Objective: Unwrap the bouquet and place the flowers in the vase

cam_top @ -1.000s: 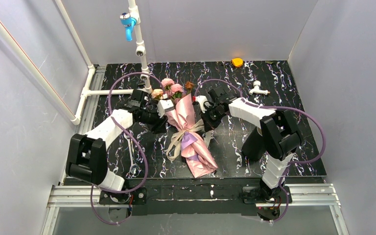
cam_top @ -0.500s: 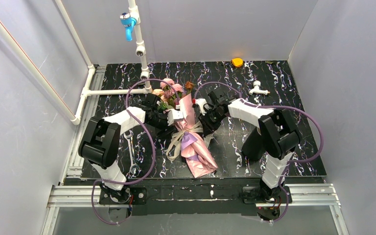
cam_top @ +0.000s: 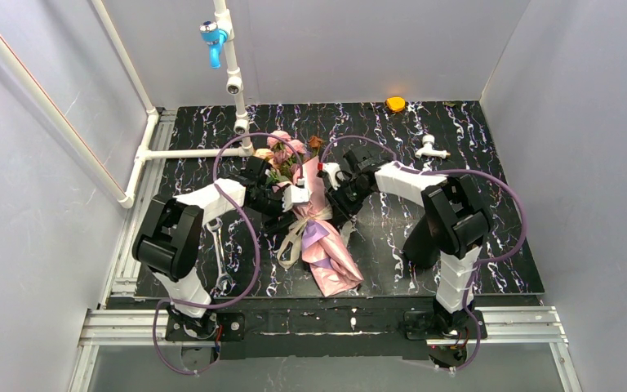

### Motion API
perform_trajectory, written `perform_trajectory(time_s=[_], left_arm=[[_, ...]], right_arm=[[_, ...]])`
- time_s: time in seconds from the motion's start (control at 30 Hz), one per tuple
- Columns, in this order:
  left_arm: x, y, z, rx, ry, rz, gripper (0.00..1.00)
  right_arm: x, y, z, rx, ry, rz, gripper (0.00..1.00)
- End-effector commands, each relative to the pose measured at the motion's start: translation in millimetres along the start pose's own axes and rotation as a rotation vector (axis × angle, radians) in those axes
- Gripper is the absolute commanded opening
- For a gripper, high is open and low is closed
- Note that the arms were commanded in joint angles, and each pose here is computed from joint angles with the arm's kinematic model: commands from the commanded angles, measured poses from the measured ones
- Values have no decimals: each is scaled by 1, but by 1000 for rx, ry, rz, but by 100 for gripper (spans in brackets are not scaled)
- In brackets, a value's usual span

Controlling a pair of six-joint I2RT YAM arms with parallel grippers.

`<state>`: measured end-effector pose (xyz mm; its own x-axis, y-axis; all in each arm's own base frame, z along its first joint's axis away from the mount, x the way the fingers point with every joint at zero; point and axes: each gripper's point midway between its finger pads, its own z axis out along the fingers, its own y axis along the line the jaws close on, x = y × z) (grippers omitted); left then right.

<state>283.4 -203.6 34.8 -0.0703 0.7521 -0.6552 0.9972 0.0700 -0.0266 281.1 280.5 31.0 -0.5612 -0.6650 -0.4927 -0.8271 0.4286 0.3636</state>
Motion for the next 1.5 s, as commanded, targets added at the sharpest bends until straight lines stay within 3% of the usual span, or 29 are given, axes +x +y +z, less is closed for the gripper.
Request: perform_trajectory(time_s=[0.0,0.2,0.43,0.57,0.63,0.7,0.8,0.97,1.17,1.47], left_arm=[[-2,2,5,6,4,35,64],[4,-2,14,18,57,106,65],[7,0,25,6,128,136,64],[11,4,29,-7,157,127,58],[11,9,29,-25,166,95,49],[10,12,29,-39,169,59,29],[3,7,22,-39,141,23,1],[5,0,1,-65,141,-17,0],[35,14,-31,-141,204,-107,0],[62,21,-60,-204,241,-122,0]], right_arm=[[7,-8,9,2,17,0,40],[11,-4,10,-9,18,14,29],[12,2,10,-35,9,33,22],[9,2,11,-40,-1,39,17],[7,2,10,-40,-5,38,11],[6,2,9,-36,-4,37,2],[5,2,5,-28,0,30,1],[4,-3,-7,23,14,20,1],[17,-17,-21,114,65,1,1],[26,-26,-43,183,97,2,1]])
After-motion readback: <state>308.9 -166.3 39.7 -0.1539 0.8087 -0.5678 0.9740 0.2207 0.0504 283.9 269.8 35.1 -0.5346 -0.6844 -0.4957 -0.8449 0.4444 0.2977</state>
